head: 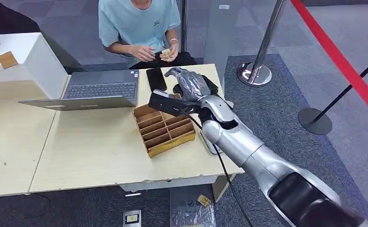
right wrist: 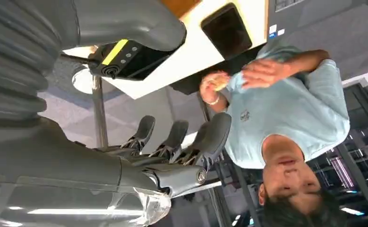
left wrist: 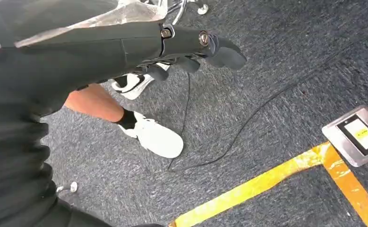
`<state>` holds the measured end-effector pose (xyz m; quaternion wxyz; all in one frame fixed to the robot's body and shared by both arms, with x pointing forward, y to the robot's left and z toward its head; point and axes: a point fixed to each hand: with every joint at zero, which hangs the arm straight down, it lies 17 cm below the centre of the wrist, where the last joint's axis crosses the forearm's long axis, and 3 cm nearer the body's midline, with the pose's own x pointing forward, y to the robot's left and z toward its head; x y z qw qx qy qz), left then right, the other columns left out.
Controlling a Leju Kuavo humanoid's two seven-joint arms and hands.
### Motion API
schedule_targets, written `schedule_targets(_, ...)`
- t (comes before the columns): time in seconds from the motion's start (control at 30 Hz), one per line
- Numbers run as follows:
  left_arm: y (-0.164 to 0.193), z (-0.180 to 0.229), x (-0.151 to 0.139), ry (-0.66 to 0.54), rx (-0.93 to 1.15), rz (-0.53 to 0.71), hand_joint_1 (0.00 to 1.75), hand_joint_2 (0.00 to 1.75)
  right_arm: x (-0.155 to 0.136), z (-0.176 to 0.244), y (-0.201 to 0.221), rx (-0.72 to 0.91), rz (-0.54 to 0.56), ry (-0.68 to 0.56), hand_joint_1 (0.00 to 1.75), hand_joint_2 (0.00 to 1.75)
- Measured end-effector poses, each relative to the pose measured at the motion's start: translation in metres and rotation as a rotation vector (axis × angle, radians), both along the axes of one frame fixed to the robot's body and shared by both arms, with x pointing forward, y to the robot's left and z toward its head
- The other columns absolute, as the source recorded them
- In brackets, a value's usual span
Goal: Pass the card to the sensor for recognition and then transmit it.
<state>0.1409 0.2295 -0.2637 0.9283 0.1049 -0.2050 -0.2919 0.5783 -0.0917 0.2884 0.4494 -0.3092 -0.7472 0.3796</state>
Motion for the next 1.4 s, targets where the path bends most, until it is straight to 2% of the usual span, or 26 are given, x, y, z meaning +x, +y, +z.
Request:
schedule_targets(0.07, 0.001, 0.000, -0.001, 0.001, 0.001, 0.000, 0.00, 1.75, -0.001, -0.004, -0.001, 0.004, -0.003, 0.004, 0.19, 1.75)
schedule_targets(0.1, 0.001, 0.000, -0.002, 0.001, 0.002, 0.000, 0.00, 1.75, -0.001, -0.005, -0.002, 0.008, -0.005, 0.006, 0.37, 1.75)
schedule_targets(0.13, 0.002, -0.001, -0.002, 0.003, 0.002, 0.000, 0.00, 1.75, -0.001, -0.007, -0.003, 0.011, -0.005, 0.005, 1.40, 1.75)
schedule_targets(0.17, 0.002, -0.001, -0.004, 0.005, 0.003, 0.001, 0.00, 1.75, -0.002, -0.008, -0.003, 0.017, -0.005, 0.007, 1.43, 1.75)
schedule_targets(0.23, 0.004, -0.002, -0.006, 0.009, 0.006, 0.002, 0.00, 1.75, -0.002, -0.011, -0.004, 0.027, -0.003, 0.011, 0.03, 1.75)
schedule_targets(0.3, 0.008, -0.003, -0.008, 0.017, 0.015, 0.004, 0.00, 1.75, -0.003, -0.017, -0.006, 0.034, -0.003, 0.018, 0.00, 1.75)
schedule_targets(0.33, 0.011, -0.003, -0.008, 0.020, 0.018, 0.005, 0.00, 1.75, -0.003, -0.020, -0.006, 0.036, -0.004, 0.022, 0.33, 1.75)
schedule_targets(0.37, 0.013, -0.004, -0.009, 0.026, 0.024, 0.008, 0.00, 1.75, -0.003, -0.023, -0.008, 0.038, -0.008, 0.023, 1.52, 1.75)
schedule_targets(0.4, 0.017, -0.004, -0.010, 0.031, 0.030, 0.010, 0.00, 1.75, -0.003, -0.025, -0.009, 0.040, -0.012, 0.019, 1.55, 1.75)
schedule_targets(0.43, 0.019, -0.004, -0.011, 0.033, 0.035, 0.011, 0.00, 1.75, -0.003, -0.026, -0.011, 0.042, -0.017, 0.016, 0.66, 1.75)
schedule_targets(0.47, 0.022, -0.004, -0.011, 0.033, 0.038, 0.011, 0.00, 1.75, -0.003, -0.028, -0.013, 0.043, -0.020, 0.017, 0.03, 1.75)
schedule_targets(0.5, 0.023, -0.005, -0.011, 0.033, 0.040, 0.012, 0.00, 1.75, -0.003, -0.030, -0.014, 0.044, -0.022, 0.020, 0.07, 1.75)
schedule_targets(0.53, 0.025, -0.005, -0.011, 0.033, 0.043, 0.012, 0.00, 1.75, -0.003, -0.032, -0.016, 0.048, -0.027, 0.024, 1.66, 1.75)
schedule_targets(0.57, 0.027, -0.005, -0.011, 0.033, 0.045, 0.013, 0.00, 1.75, -0.002, -0.033, -0.017, 0.050, -0.031, 0.027, 1.68, 1.75)
schedule_targets(0.6, 0.028, -0.005, -0.011, 0.032, 0.046, 0.013, 0.00, 1.75, -0.002, -0.035, -0.020, 0.052, -0.037, 0.027, 1.62, 1.75)
schedule_targets(0.63, 0.029, -0.005, -0.011, 0.032, 0.047, 0.014, 0.00, 1.75, -0.001, -0.036, -0.022, 0.054, -0.044, 0.028, 0.10, 1.75)
schedule_targets(0.67, 0.030, -0.005, -0.011, 0.031, 0.049, 0.014, 0.00, 1.75, -0.001, -0.038, -0.024, 0.053, -0.049, 0.032, 0.02, 1.75)
schedule_targets(0.7, 0.031, -0.005, -0.011, 0.031, 0.051, 0.014, 0.00, 1.75, 0.000, -0.040, -0.026, 0.052, -0.052, 0.036, 0.02, 1.75)
schedule_targets(0.73, 0.032, -0.005, -0.011, 0.031, 0.053, 0.014, 0.00, 1.75, 0.000, -0.042, -0.027, 0.050, -0.055, 0.039, 1.52, 1.75)
schedule_targets(0.9, 0.037, -0.005, -0.011, 0.033, 0.060, 0.013, 0.00, 1.75, 0.003, -0.046, -0.037, 0.054, -0.076, 0.050, 1.55, 1.75)
schedule_targets(0.93, 0.038, -0.005, -0.011, 0.033, 0.061, 0.013, 0.00, 1.75, 0.004, -0.047, -0.038, 0.054, -0.079, 0.051, 0.19, 1.75)
schedule_targets(0.97, 0.038, -0.005, -0.011, 0.033, 0.062, 0.013, 0.00, 1.75, 0.004, -0.047, -0.040, 0.054, -0.081, 0.052, 0.00, 1.75)
schedule_targets(1.0, 0.039, -0.005, -0.011, 0.032, 0.063, 0.012, 0.00, 1.75, 0.004, -0.048, -0.040, 0.053, -0.083, 0.052, 0.05, 1.75)
schedule_targets(1.03, 0.038, -0.005, -0.011, 0.032, 0.063, 0.011, 0.00, 1.75, 0.005, -0.048, -0.041, 0.053, -0.085, 0.053, 0.23, 1.75)
schedule_targets(1.13, 0.038, -0.005, -0.011, 0.029, 0.061, 0.009, 0.00, 1.75, 0.005, -0.048, -0.043, 0.052, -0.089, 0.052, 0.00, 1.75)
schedule_targets(1.4, 0.035, -0.004, -0.007, 0.010, 0.055, -0.003, 0.00, 1.75, 0.005, -0.053, -0.045, 0.046, -0.093, 0.061, 0.00, 1.75)
